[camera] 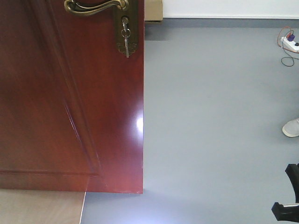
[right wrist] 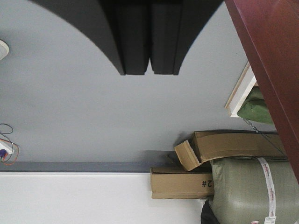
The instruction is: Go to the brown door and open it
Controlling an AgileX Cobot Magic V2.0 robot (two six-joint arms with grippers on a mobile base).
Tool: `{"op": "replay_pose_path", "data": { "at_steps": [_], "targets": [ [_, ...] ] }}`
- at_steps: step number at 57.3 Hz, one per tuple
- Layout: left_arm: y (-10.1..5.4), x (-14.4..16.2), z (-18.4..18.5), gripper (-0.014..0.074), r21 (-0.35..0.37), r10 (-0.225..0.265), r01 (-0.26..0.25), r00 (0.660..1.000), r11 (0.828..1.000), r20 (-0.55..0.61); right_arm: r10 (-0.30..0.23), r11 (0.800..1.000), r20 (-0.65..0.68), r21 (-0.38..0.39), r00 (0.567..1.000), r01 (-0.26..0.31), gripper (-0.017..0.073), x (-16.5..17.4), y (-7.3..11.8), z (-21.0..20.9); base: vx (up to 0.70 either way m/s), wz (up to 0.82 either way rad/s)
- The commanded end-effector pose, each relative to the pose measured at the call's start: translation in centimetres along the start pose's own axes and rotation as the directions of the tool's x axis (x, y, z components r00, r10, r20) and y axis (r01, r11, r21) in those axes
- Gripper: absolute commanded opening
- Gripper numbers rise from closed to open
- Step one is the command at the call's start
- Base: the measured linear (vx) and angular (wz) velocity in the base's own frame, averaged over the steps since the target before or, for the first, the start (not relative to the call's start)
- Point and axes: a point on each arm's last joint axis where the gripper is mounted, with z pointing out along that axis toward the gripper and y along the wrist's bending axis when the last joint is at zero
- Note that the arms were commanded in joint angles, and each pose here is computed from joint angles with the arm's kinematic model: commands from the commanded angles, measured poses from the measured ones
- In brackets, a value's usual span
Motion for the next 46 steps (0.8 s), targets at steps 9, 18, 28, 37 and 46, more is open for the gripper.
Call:
{"op": "replay_pose_path", "data": {
  "at_steps": [9, 18, 28, 37, 46],
  "targets": [
    [-0.6, -2.1, -0.9, 0.0036, 0.016, -0.029, 0.028, 0.997, 0.999, 0.067, -0.010, 1.000, 0.078, 0.005, 0.997, 0.010, 0.0000, -0.6, 0.0, 0.0, 0.00, 0.00],
    [-0.4, -1.7, -0.9, 0.0036, -0.009, -0.028, 0.028, 0.999, 1.000, 0.017, -0.010, 1.000, 0.078, 0.005, 0.997, 0.010, 0.0000, -0.6, 0.0, 0.0, 0.00, 0.00],
    [0.4, -1.3, -1.0, 0.0036, -0.102, -0.065, 0.062, 0.998, 0.993, -0.023, -0.010, 1.000, 0.078, 0.005, 0.997, 0.010, 0.0000, -0.6, 0.0, 0.0, 0.00, 0.00],
    [1.1, -1.3, -1.1, 0.0036, -0.178, -0.081, 0.076, 0.997, 0.981, -0.019, -0.010, 1.000, 0.078, 0.005, 0.997, 0.010, 0.0000, -0.6, 0.0, 0.0, 0.00, 0.00],
    [1.7, -1.7, -1.2, 0.0036, -0.229, -0.107, 0.115, 0.993, 0.967, 0.048, -0.010, 1.000, 0.078, 0.005, 0.997, 0.010, 0.0000, -0.6, 0.0, 0.0, 0.00, 0.00]
  ]
}}
